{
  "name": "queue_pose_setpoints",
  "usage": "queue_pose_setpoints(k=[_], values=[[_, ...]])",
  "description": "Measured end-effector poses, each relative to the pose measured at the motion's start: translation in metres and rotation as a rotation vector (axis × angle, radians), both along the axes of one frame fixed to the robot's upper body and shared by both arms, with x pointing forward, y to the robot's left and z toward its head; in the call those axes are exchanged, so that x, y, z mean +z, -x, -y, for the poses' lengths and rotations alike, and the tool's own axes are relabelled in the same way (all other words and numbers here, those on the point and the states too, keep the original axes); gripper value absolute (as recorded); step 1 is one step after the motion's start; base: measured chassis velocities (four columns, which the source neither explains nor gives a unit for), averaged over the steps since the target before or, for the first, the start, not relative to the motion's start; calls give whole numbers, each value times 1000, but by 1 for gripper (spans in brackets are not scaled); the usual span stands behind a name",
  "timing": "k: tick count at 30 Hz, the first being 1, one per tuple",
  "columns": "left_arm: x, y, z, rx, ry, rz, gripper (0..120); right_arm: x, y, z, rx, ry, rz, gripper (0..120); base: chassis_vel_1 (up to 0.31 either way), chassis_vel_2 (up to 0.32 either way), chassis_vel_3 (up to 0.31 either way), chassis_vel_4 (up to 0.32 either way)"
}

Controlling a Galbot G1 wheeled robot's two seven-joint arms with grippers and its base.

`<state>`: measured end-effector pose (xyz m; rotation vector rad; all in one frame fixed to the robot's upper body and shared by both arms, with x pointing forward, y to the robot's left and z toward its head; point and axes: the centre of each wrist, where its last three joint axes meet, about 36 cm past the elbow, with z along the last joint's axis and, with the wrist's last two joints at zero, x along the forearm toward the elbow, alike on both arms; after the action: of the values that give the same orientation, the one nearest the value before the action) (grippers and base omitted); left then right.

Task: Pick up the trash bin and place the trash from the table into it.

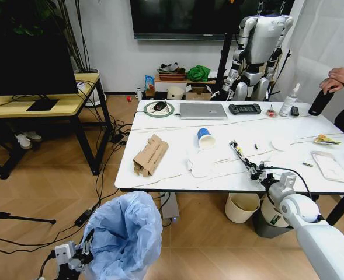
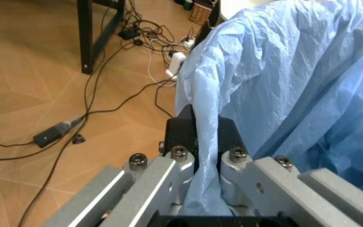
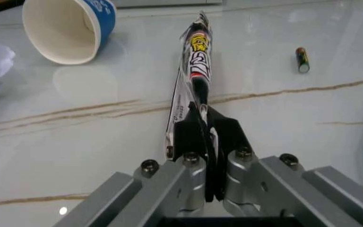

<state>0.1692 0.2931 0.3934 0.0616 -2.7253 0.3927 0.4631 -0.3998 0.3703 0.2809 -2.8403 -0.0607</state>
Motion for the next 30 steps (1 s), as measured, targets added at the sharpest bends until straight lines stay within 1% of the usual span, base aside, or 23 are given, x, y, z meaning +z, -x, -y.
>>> queue_pose_setpoints(k=[2, 3, 6, 7, 10, 12, 13, 14, 18, 20, 21, 22, 24, 26, 28, 30], values=[[0, 0, 3, -1, 19, -4, 0, 14, 8, 2, 15, -26, 48, 0, 0, 0, 0, 0], [0, 0, 6, 0, 35, -11, 0, 25, 15, -1, 41, -60, 87, 0, 0, 0, 0, 0], [-2, -1, 13, -11, 64, -24, 0, 52, 36, -18, 150, -142, 184, 0, 0, 0, 0, 0], [-2, -1, 13, -11, 64, -24, 0, 52, 36, -18, 150, -142, 184, 0, 0, 0, 0, 0], [-5, -3, 24, -55, 96, -39, 0, 68, 55, -47, 274, -207, 239, 0, 0, 0, 0, 0], [-5, -4, 26, -85, 95, -50, 0, 75, 71, -76, 383, -249, 262, 0, 0, 0, 0, 0], [-5, -4, 26, -85, 95, -50, 0, 75, 71, -76, 383, -249, 262, 0, 0, 0, 0, 0], [-4, -5, 26, -94, 93, -53, 0, 77, 77, -87, 422, -265, 269, 0, 0, 0, 0, 0], [2, -6, 19, -124, 72, -57, 0, 76, 103, -156, 640, -369, 280, 0, 0, 0, 0, 0], [6, -6, 14, -125, 57, -56, 0, 75, 108, -181, 722, -407, 275, 0, 0, 0, 0, 0], [6, -6, 14, -125, 57, -56, 0, 75, 108, -181, 722, -407, 275, 0, 0, 0, 0, 0], [8, -6, 11, -123, 50, -54, 0, 74, 110, -191, 752, -421, 273, 0, 0, 0, 0, 0], [13, -6, 3, -113, 30, -47, 0, 68, 114, -218, 843, -461, 259, 0, 0, 0, 0, 0], [17, -7, -4, -103, 17, -41, 0, 57, 116, -235, 902, -482, 237, 0, 0, 0, 0, 0], [18, -8, -6, -100, 14, -39, 0, 54, 116, -239, 915, -487, 231, 0, 0, 0, 0, 0], [21, -9, -9, -92, 10, -34, 0, 44, 119, -249, 951, -497, 211, 0, 0, 0, 0, 0]])
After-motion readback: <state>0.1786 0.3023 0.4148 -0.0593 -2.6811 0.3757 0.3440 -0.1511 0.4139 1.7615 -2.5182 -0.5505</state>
